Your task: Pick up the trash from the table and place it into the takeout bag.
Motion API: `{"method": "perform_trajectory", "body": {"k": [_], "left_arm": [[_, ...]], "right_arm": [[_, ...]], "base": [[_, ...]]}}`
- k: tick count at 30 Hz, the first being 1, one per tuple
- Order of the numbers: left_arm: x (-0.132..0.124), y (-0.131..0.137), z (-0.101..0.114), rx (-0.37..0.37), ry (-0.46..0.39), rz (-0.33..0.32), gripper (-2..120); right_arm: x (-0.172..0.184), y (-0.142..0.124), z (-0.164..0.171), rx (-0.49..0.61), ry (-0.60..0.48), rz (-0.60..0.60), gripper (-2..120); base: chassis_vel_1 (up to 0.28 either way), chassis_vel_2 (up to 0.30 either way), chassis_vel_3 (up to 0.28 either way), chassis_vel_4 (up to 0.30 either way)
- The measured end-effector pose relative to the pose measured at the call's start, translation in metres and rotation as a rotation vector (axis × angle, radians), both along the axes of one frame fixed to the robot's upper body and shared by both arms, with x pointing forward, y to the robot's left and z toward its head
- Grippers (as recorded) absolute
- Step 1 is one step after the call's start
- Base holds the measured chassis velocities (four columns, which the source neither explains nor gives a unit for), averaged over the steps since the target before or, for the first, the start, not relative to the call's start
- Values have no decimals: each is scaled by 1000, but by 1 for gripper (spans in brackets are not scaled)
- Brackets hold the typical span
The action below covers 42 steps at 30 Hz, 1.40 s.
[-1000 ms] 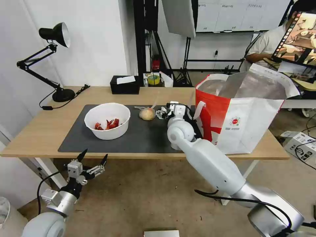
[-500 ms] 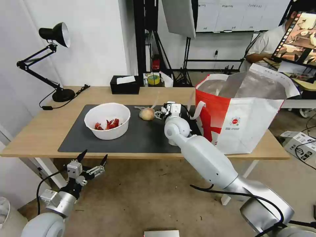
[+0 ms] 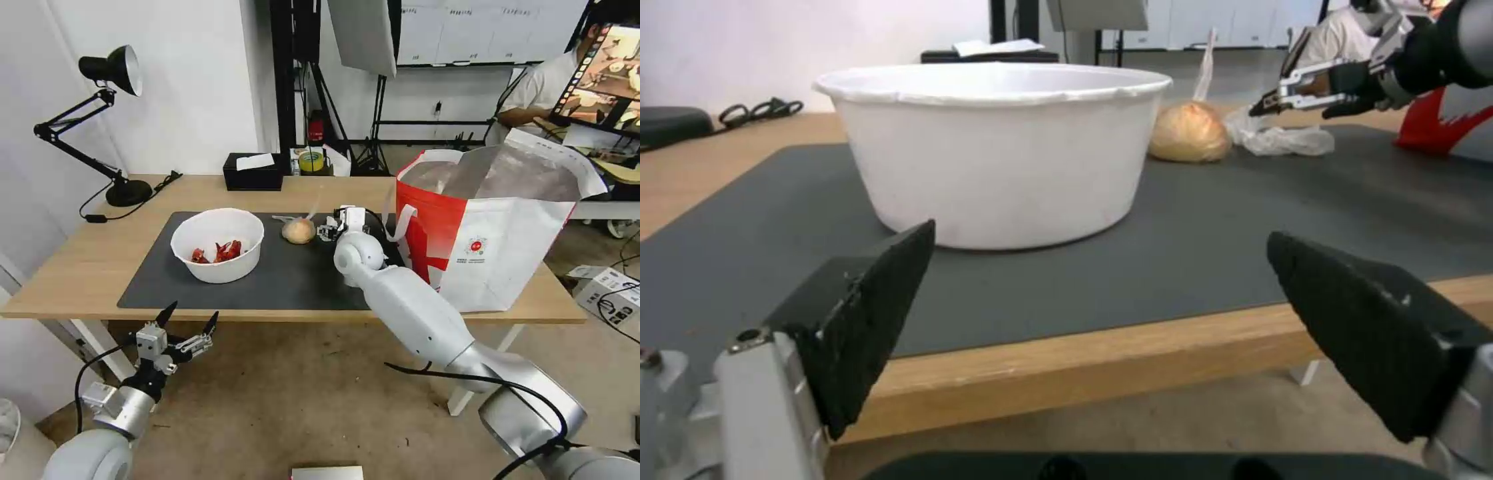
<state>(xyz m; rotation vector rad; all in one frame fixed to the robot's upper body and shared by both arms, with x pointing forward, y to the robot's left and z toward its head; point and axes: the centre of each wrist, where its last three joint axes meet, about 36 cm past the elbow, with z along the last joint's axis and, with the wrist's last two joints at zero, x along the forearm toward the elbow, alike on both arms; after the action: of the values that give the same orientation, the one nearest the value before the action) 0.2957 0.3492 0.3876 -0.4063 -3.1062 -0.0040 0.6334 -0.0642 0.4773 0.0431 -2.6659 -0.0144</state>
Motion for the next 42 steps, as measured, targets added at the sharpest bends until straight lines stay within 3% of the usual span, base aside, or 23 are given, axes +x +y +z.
{"method": "perform_trajectory", "body": {"k": [19, 23, 29, 34, 42], "left_arm": [[0, 0, 1, 1, -3, -2, 100], [0, 0, 1, 1, -3, -3, 100], [0, -2, 0, 0, -1, -6, 100], [-1, -3, 0, -2, -2, -7, 100], [-1, -4, 0, -2, -1, -8, 100]], "right_arm": [[8, 4, -8, 14, 34, 16, 97], [9, 4, -8, 15, 36, 15, 88], [7, 2, -12, 13, 43, 12, 58], [5, 0, -15, 13, 49, 9, 46], [2, -4, -20, 10, 56, 3, 17]], "base": [[0, 0, 0, 0], [0, 0, 0, 0], [0, 0, 0, 0], [0, 0, 0, 0], [0, 0, 0, 0]]}}
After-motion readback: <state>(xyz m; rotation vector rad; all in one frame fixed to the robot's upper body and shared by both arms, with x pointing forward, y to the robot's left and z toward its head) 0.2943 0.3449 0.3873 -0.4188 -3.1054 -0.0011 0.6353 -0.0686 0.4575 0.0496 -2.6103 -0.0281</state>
